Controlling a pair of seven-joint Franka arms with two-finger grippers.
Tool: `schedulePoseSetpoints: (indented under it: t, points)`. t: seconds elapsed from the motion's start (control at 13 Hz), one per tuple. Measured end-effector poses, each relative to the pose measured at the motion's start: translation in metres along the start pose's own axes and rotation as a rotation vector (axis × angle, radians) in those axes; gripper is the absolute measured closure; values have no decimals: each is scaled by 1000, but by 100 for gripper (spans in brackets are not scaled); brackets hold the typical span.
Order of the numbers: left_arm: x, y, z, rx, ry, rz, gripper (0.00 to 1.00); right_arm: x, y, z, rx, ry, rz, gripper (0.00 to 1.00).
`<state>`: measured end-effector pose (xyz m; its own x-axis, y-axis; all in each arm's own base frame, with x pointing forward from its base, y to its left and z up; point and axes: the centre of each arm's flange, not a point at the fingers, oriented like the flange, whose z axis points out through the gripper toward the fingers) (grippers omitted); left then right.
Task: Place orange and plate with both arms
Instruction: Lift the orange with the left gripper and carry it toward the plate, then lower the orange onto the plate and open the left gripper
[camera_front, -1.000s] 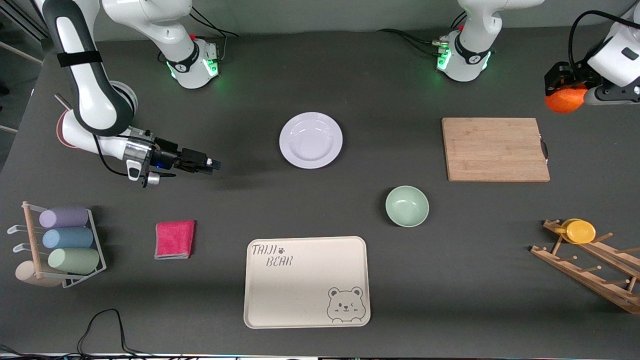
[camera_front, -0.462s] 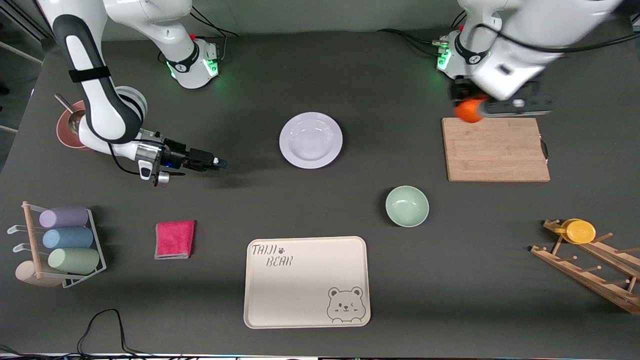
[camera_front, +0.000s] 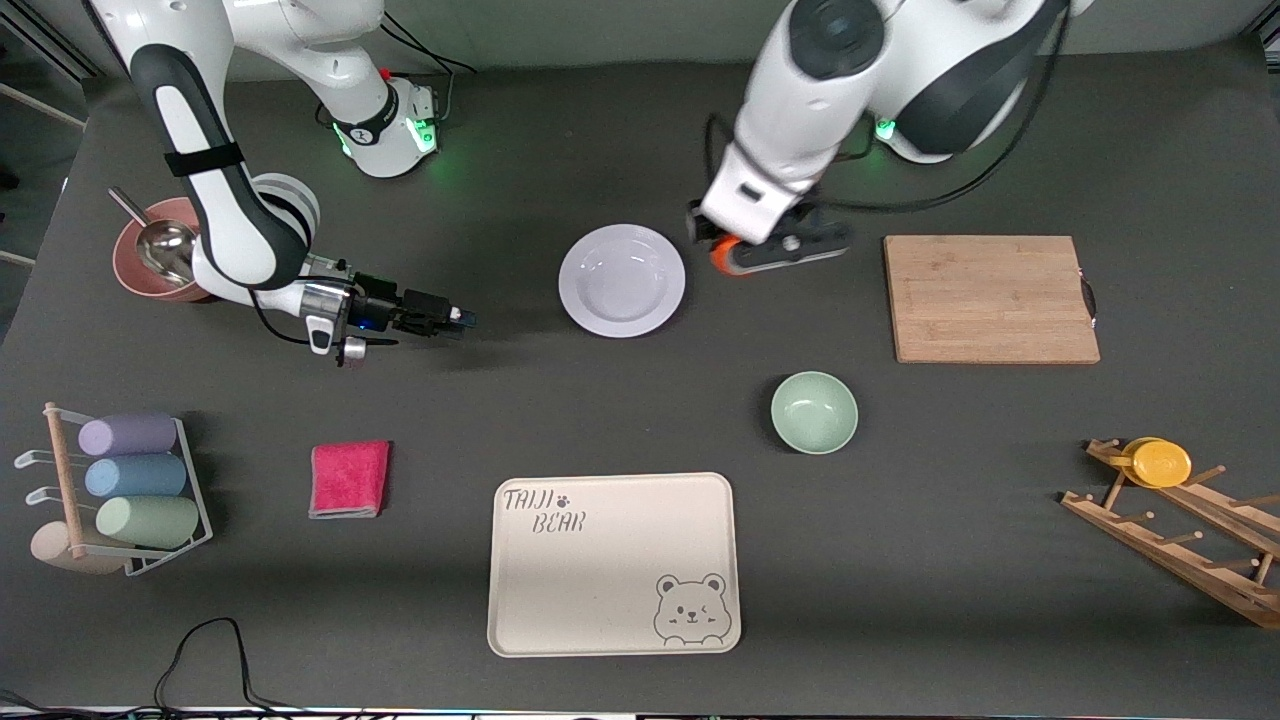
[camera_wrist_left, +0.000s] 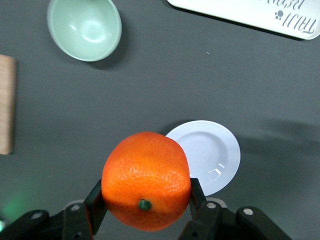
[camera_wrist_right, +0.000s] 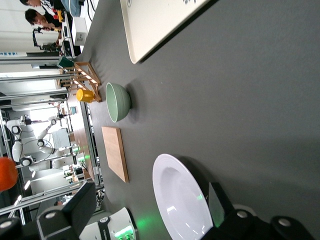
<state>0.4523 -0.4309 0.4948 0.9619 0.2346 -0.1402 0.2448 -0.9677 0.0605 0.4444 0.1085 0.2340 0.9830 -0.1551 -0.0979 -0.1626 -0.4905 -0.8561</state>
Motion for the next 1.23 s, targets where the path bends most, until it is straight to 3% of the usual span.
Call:
schedulePoseSetpoints:
  t: [0.46, 0.77, 1.23]
  points:
    - [-38, 85, 147, 29, 13, -13, 31, -7, 25, 17, 20, -15, 7, 0]
    - [-49, 97, 211, 74, 26, -21, 31, -14, 42, 36, 46, -9, 12, 0]
    - [-88, 99, 281, 37, 39, 16, 31, -29, 45, 65, 60, -52, -32, 0]
